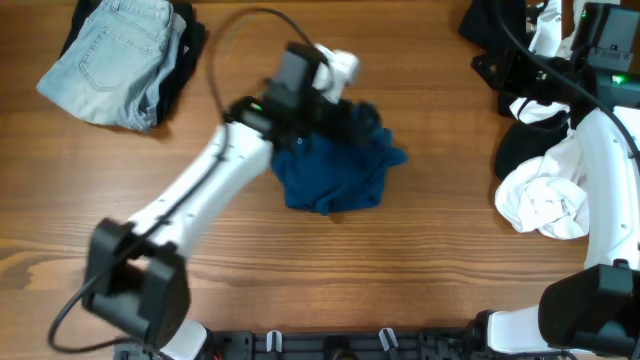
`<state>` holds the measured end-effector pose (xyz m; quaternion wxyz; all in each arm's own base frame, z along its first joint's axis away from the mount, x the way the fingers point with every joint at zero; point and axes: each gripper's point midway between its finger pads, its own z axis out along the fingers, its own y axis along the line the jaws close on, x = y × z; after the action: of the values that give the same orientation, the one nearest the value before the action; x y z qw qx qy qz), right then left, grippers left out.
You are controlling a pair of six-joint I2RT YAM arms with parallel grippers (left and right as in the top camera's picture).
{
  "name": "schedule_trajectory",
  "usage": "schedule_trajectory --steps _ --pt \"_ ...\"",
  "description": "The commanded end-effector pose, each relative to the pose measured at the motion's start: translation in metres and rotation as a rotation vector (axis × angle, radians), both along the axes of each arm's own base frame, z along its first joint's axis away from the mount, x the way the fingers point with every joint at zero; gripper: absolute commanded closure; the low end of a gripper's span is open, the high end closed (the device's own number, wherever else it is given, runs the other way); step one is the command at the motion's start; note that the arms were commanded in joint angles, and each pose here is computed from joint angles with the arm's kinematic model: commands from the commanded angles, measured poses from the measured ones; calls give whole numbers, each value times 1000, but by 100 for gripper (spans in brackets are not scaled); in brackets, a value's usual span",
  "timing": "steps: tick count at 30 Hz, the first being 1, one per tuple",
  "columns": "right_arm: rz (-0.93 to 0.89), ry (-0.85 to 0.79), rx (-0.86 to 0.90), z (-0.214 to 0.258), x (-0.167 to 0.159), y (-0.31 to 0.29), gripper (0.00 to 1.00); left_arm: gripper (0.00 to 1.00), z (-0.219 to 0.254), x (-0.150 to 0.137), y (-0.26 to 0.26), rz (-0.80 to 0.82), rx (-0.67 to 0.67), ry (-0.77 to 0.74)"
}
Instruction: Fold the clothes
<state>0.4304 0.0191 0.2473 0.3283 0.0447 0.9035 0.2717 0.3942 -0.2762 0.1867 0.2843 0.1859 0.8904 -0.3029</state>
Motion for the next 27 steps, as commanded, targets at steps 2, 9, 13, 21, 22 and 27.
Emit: schedule_trajectory --steps 2,9,13,21,22,27 --pt "174 -30 -29 -4 -7 36 64 0 94 27 97 289 -104 -71" --pt "543 -66 -135 -38 -23 123 32 0 67 25 204 537 -38 84" --pt "731 -26 -161 -79 -37 167 27 0 47 20 233 596 4 158" --pt "966 56 -141 -133 -69 221 14 0 18 25 236 605 40 232" --pt "982 62 -131 -137 -72 227 13 0 13 26 236 605 42 243" --pt "1016 90 -125 -153 -78 239 23 0 -3 28 236 604 53 286"
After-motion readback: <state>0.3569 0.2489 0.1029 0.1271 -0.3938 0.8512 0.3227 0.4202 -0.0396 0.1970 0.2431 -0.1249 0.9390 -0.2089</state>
